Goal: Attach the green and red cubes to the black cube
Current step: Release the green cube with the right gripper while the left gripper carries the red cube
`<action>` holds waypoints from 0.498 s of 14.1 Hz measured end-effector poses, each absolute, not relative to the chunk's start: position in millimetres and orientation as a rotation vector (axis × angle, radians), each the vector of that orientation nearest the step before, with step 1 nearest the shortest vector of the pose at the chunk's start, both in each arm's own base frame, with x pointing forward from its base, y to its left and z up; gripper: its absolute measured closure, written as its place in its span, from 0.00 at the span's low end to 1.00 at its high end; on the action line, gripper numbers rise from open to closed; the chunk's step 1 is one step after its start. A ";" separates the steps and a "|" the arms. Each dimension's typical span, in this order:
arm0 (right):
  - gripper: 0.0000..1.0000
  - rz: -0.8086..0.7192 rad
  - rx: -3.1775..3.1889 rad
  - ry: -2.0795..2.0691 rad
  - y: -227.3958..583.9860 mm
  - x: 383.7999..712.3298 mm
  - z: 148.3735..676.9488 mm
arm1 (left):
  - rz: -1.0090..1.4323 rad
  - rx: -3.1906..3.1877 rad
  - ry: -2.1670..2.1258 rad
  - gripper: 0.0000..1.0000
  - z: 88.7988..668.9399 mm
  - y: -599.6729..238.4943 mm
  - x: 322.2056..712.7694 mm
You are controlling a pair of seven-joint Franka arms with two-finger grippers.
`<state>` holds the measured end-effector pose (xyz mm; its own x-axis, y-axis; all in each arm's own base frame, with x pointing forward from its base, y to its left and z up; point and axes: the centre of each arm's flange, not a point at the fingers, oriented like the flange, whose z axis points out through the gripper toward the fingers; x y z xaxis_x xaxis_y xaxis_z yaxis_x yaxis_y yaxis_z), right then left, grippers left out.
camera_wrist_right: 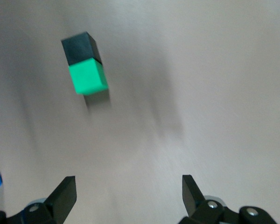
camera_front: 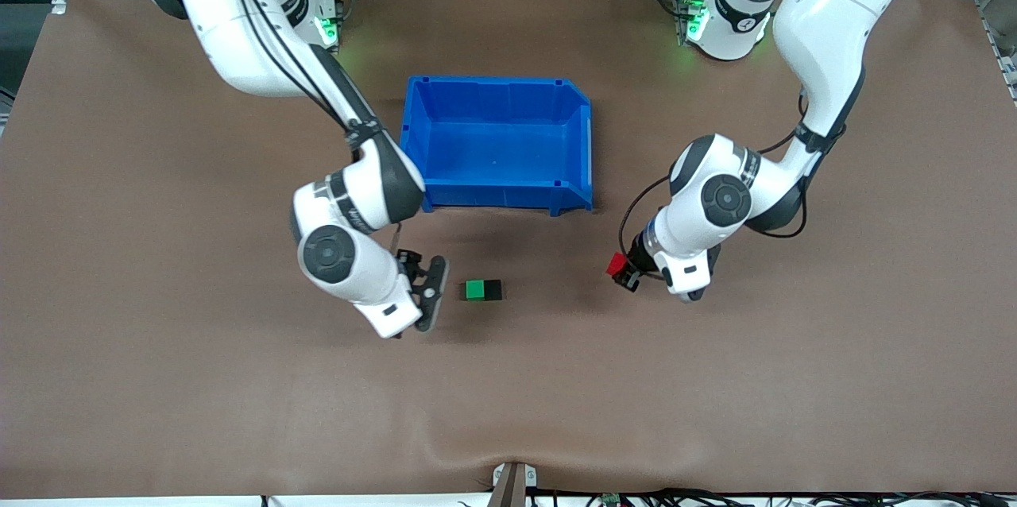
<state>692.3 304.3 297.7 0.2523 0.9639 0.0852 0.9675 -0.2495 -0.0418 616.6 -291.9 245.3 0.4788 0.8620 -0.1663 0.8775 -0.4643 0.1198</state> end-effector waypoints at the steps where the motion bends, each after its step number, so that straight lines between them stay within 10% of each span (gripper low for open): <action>1: 0.00 -0.076 -2.439 -1.844 287.4 698.3 313.2 | -0.127 2.497 1.539 0.60 244.1 -302.3 624.4; 7: 0.00 -0.122 -2.641 -1.564 141.6 718.5 404.0 | -0.203 2.314 1.705 0.60 219.7 -371.6 640.4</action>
